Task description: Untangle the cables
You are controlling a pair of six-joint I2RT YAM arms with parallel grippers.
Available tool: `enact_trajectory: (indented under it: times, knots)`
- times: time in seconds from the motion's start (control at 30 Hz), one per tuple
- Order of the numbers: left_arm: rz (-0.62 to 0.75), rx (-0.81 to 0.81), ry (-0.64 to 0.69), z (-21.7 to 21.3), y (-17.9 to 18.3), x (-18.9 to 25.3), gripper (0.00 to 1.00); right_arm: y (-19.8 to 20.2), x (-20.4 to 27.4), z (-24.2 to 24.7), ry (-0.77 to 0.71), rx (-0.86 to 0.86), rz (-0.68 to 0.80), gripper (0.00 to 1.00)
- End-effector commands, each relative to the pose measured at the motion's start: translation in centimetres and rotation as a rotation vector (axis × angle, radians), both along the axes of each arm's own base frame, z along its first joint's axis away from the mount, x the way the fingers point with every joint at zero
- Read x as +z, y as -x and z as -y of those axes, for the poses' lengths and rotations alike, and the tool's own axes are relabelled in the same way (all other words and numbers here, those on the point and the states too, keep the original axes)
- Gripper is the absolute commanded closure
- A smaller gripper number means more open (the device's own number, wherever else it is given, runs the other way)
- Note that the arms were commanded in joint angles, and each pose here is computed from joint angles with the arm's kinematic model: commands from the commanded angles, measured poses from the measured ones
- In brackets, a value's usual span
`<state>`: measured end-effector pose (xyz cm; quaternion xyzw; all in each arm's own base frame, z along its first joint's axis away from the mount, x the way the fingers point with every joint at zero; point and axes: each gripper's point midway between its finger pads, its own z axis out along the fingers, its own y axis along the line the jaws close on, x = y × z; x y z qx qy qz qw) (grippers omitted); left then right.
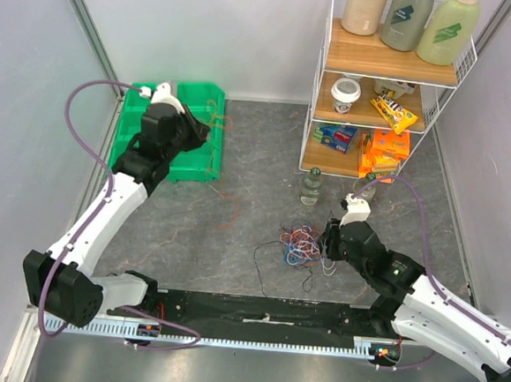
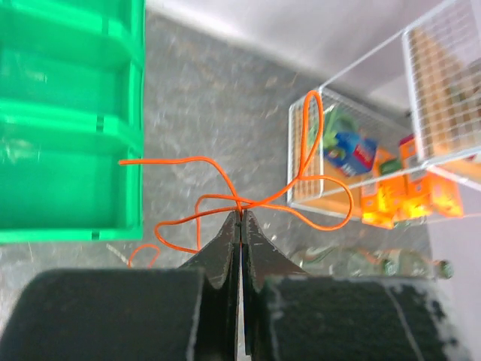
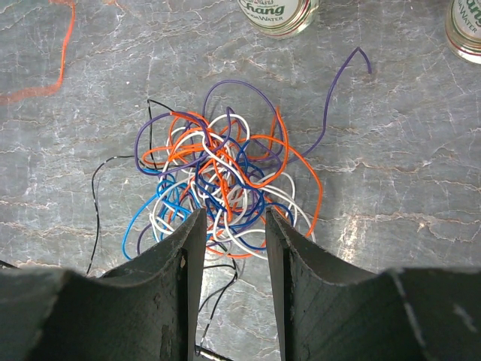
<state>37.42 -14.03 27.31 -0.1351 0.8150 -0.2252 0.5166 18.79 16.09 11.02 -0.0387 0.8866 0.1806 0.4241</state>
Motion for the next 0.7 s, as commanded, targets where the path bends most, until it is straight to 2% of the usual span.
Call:
enact_trajectory:
  times: [0.0, 0.13, 0.3, 0.47, 0.67]
  knots:
    - [0.165, -0.007, 0.026, -1.3, -1.9, 6.9, 0.98, -0.7, 2.3, -0.1, -0.032, -0.017, 0.053, 0.55]
    - [0.303, -0.094, 0.059, -1.0, -1.8, 14.0, 0.99, -0.7, 2.2, -0.1, -0.031, -0.018, 0.05, 0.55]
    - [0.382, -0.076, 0.027, -1.8, -2.5, 18.7, 0.98, -0.8, 2.3, -0.3, -0.019, -0.007, 0.048, 0.55]
    - [0.358, 0.012, 0.002, -4.2, -4.3, 18.5, 0.98, -1.0, 2.7, -0.4, -0.02, -0.007, 0.053, 0.55]
    - [0.333, 0.07, -0.058, -6.5, -4.8, 17.0, 0.99, -0.9, 2.8, -0.1, -0.021, -0.015, 0.057, 0.55]
